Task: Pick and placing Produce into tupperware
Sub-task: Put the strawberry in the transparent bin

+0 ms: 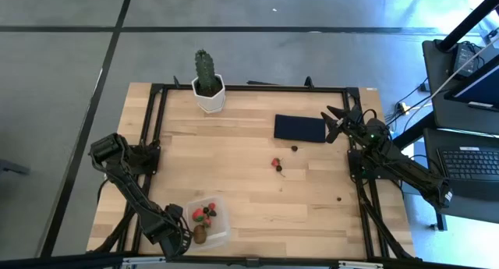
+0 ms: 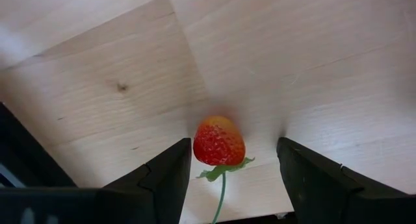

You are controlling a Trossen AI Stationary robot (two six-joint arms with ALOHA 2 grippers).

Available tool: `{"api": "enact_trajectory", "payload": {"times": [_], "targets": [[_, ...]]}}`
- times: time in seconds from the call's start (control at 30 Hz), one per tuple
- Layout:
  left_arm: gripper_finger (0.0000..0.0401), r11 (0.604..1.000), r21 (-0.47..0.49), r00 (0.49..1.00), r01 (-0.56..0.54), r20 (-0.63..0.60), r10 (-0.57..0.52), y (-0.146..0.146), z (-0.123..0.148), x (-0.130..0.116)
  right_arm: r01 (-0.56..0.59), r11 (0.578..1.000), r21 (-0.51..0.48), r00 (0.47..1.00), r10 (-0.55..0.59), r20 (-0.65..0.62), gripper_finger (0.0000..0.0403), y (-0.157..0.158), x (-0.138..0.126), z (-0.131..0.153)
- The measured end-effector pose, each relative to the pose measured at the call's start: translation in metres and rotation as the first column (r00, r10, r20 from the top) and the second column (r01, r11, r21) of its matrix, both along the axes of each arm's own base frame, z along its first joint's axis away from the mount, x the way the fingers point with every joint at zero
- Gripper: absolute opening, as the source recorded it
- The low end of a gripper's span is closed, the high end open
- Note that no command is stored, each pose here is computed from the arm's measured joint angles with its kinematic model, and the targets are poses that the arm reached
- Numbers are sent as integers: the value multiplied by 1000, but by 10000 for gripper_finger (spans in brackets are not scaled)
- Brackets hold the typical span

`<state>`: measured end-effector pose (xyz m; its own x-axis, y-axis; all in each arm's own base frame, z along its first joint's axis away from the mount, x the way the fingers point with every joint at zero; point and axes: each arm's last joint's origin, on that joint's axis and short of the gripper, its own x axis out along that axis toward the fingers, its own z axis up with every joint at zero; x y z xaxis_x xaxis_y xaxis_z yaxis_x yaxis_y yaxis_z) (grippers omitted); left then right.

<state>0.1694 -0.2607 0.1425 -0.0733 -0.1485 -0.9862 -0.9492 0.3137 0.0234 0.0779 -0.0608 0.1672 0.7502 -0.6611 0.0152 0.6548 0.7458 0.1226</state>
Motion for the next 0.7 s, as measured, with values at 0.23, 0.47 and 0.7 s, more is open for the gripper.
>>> {"api": "enact_trajectory", "payload": {"times": [0.23, 0.47, 0.7], "targets": [[191, 1000, 2, 1000, -3, -2, 3, 0, 0, 0, 0, 1000, 0, 1000, 0, 0, 198, 0, 0, 0], [140, 1000, 1, 1000, -4, 2, 4, 0, 1, 0, 0, 1000, 1, 1000, 0, 1, 198, 0, 0, 0], [100, 1000, -1, 1000, -3, -6, 3, 0, 1, 0, 0, 1000, 3, 1000, 0, 3, 198, 0, 0, 0]]}}
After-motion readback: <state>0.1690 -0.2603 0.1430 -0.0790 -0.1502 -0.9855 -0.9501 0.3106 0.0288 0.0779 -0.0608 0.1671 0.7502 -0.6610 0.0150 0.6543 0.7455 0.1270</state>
